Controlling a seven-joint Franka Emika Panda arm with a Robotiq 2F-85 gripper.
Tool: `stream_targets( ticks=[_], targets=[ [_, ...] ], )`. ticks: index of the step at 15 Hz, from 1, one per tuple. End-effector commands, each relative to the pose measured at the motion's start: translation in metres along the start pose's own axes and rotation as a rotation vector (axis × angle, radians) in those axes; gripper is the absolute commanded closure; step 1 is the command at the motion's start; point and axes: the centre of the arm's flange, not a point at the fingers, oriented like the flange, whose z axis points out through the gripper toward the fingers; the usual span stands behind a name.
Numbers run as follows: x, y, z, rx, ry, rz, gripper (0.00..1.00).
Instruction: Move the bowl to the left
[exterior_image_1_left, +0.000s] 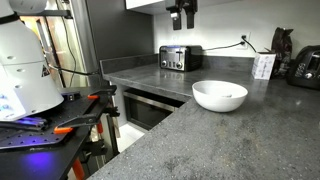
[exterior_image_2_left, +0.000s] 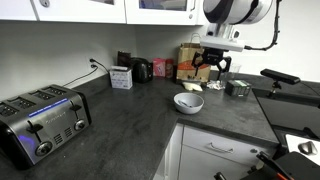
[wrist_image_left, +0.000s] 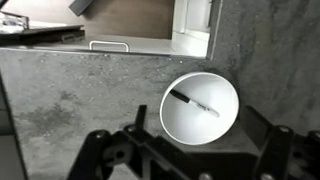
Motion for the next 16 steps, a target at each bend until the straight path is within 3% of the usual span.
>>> stream_targets(
  ticks=[1,4,10,16],
  targets=[
    [0.026,0.006,0.036,0.032,-0.062,0.053,0.0],
    [0.045,0.013,0.069,0.032,-0.136,0.099,0.0],
    [0.072,0.003,0.136,-0.017,-0.195,0.123,0.0],
    [0.096,-0.003,0.186,-0.021,-0.169,0.172,0.0]
  ],
)
